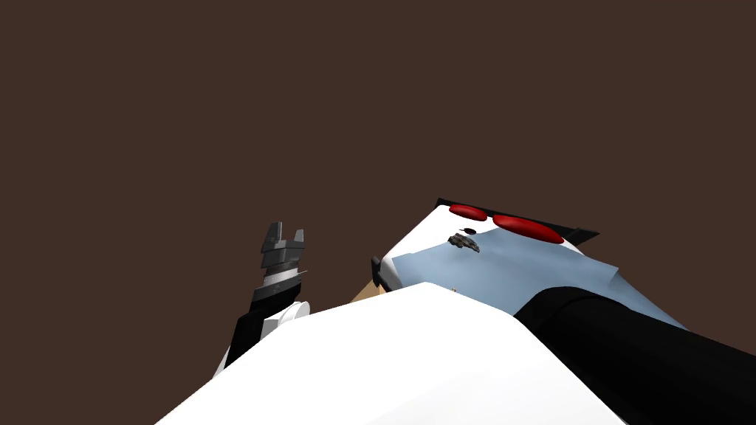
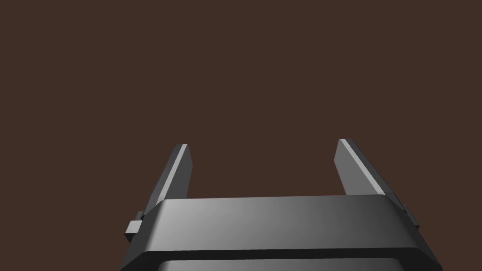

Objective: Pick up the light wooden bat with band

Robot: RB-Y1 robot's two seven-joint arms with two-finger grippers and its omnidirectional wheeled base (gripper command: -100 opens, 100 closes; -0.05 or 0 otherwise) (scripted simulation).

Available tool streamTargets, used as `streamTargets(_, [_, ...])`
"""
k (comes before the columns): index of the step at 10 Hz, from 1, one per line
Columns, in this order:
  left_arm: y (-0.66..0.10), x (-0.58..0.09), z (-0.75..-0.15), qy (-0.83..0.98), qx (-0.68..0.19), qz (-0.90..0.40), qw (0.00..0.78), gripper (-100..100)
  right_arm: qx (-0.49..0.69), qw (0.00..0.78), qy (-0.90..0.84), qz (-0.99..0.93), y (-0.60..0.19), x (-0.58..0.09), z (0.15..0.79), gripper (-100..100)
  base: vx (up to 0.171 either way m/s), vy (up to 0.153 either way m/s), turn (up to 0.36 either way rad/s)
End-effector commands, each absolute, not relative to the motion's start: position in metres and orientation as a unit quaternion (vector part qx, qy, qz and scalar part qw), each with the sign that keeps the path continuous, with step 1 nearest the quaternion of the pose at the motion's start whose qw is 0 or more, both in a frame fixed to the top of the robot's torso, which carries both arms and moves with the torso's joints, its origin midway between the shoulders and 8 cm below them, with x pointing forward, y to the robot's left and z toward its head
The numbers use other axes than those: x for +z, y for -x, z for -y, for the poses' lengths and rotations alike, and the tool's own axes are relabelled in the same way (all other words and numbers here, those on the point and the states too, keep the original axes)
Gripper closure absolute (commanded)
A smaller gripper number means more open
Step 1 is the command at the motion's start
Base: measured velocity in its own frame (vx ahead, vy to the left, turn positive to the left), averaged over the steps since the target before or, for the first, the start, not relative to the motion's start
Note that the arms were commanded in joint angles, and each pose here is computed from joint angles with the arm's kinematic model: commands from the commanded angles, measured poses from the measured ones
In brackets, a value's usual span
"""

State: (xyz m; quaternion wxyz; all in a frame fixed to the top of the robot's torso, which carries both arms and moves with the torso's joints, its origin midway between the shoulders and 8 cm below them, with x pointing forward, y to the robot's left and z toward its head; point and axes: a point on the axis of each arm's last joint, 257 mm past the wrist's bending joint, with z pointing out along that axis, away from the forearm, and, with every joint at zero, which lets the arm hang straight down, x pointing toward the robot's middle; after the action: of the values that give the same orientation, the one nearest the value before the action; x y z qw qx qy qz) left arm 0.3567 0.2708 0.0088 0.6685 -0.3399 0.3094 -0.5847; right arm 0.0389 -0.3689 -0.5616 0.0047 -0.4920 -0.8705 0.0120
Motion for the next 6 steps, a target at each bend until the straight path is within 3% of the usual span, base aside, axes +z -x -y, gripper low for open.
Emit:
streamTargets(1, [-0.357, 0.009, -0.271, 0.34, -0.585, -0.309, 0.669, 0, 0.012, 0.005, 0.492, 0.871, -0.039, -0.562, 0.369, 0, 0.0, 0.0, 0.0])
streamTargets(2, [-0.357, 0.009, -0.271, 0.34, -0.585, -0.309, 0.669, 0, 0.013, 0.004, 0.49, 0.872, -0.04, -0.554, 0.373, 100, 0.014, 0.016, -0.055])
streamTargets(5, [-0.357, 0.009, -0.271, 0.34, -0.585, -0.309, 0.669, 0, 0.014, 0.005, 0.488, 0.873, -0.041, -0.547, 0.376, 100, 0.023, 0.025, -0.052])
streamTargets(6, [-0.357, 0.009, -0.271, 0.34, -0.585, -0.309, 0.669, 0, 0.014, 0.005, 0.487, 0.873, -0.041, -0.547, 0.376, 0, 0.0, 0.0, 0.0])
